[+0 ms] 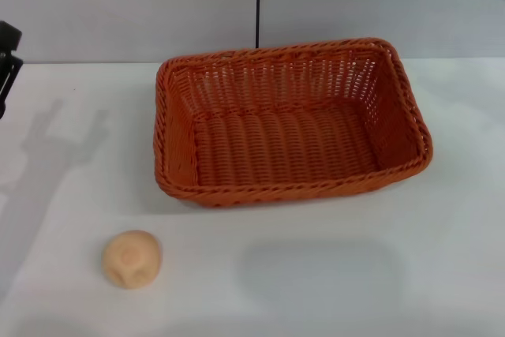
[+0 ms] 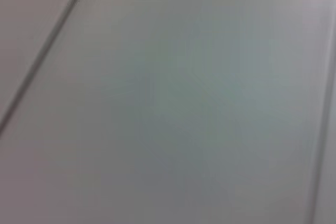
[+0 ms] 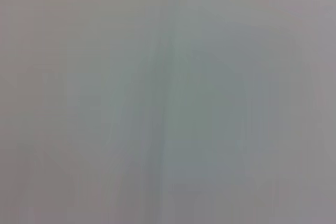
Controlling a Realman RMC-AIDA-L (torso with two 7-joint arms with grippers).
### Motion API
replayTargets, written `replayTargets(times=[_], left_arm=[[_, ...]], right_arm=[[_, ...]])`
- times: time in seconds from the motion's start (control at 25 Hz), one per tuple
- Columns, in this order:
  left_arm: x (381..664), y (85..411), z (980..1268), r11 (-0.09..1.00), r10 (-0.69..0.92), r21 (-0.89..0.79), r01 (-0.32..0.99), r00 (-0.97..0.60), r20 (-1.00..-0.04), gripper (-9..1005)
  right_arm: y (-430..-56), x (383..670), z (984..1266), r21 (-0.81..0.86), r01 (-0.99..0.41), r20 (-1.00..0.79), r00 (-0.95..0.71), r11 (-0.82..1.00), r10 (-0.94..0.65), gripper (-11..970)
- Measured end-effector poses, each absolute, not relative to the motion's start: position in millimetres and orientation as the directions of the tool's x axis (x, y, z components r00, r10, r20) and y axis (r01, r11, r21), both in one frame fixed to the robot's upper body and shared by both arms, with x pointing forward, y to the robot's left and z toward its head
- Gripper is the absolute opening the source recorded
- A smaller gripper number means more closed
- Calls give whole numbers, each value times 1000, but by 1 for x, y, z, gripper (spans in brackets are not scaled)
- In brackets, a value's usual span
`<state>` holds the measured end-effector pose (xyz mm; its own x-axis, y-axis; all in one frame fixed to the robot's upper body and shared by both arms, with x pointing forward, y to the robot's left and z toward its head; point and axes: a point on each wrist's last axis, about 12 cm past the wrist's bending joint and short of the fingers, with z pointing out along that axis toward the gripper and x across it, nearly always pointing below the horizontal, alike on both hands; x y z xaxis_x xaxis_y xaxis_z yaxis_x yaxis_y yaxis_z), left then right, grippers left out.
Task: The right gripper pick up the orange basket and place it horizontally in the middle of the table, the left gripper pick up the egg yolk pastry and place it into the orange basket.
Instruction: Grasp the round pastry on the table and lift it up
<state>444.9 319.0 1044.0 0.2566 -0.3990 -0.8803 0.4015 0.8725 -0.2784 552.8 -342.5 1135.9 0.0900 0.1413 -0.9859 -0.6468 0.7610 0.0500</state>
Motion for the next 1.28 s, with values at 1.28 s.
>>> replayTargets(times=[1.28], left_arm=[[408,345,1017,558,66,-298,774,-400,-914,840]], right_arm=[[-407,481,1061,335,-77,-910,233,939,344,508]])
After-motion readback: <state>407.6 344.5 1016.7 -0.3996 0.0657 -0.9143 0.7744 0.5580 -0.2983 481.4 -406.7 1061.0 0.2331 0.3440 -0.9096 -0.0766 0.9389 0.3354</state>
